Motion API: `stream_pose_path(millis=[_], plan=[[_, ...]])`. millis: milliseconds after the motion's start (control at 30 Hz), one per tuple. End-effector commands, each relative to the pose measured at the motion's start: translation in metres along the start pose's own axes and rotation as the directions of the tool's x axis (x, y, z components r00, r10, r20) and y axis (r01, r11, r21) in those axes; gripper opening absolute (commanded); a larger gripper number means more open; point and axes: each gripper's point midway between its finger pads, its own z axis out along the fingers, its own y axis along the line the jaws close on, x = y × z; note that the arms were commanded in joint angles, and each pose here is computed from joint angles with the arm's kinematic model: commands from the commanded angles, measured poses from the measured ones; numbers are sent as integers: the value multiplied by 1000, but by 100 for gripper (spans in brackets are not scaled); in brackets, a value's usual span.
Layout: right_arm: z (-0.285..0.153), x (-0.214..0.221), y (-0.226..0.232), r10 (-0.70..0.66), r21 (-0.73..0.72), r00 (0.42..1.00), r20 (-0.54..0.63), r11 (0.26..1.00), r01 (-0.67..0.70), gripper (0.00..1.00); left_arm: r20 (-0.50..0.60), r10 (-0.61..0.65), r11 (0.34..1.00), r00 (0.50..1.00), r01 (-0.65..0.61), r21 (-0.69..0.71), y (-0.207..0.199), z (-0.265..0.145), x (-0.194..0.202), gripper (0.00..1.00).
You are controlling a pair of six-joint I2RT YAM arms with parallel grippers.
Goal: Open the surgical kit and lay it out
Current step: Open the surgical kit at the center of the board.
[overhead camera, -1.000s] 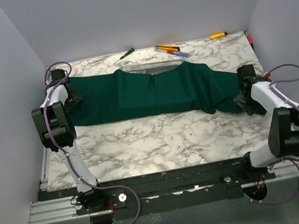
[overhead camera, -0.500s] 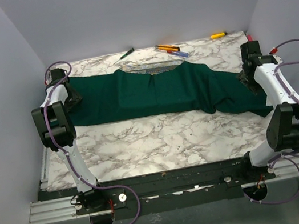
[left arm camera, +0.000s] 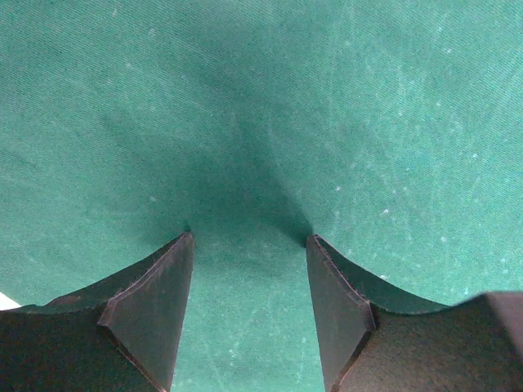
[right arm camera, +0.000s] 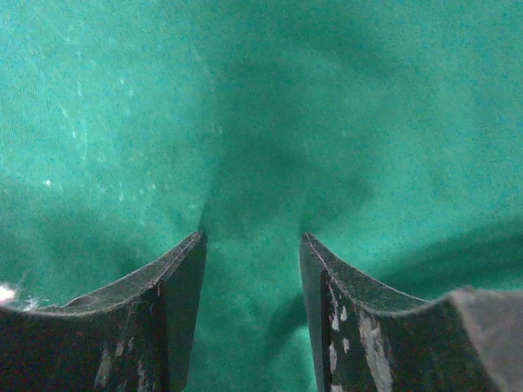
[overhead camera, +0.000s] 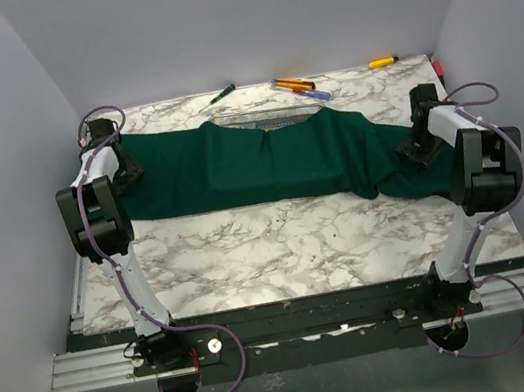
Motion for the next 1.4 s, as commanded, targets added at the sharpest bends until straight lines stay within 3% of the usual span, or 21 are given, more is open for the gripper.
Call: stream_pose_path(millis=[0,333,533,667,800,1000,1200,1367], plan=[[17,-16,17,-77,-65,997,-14,995,76,54,-44,2,1000,999,-2,7,1,19,11,59],[80,-67,20,-271,78,962,19,960,269,57,-50,0,1000,999,-1,-16,4,25,12,59],[96,-121,49,-382,83,913,144,924,374,61,-52,-6,1000,999,6,-10,0,29,9,59],[86,-151,66,-393,75,890,229,919,387,64,-46,-11,1000,999,10,-6,-3,28,4,59],[38,-169,78,-338,10,896,287,937,350,66,-11,-15,1000,1000,15,4,-5,15,-9,59],[-10,-149,83,-302,-144,910,285,925,352,73,30,-31,998,999,29,63,-17,-5,-28,59],[17,-123,84,-446,-171,870,208,859,482,75,46,-5,993,999,0,115,-28,-8,-35,59],[36,-114,102,-545,-211,812,208,786,581,75,80,-9,983,997,-6,183,-44,-17,-48,59]])
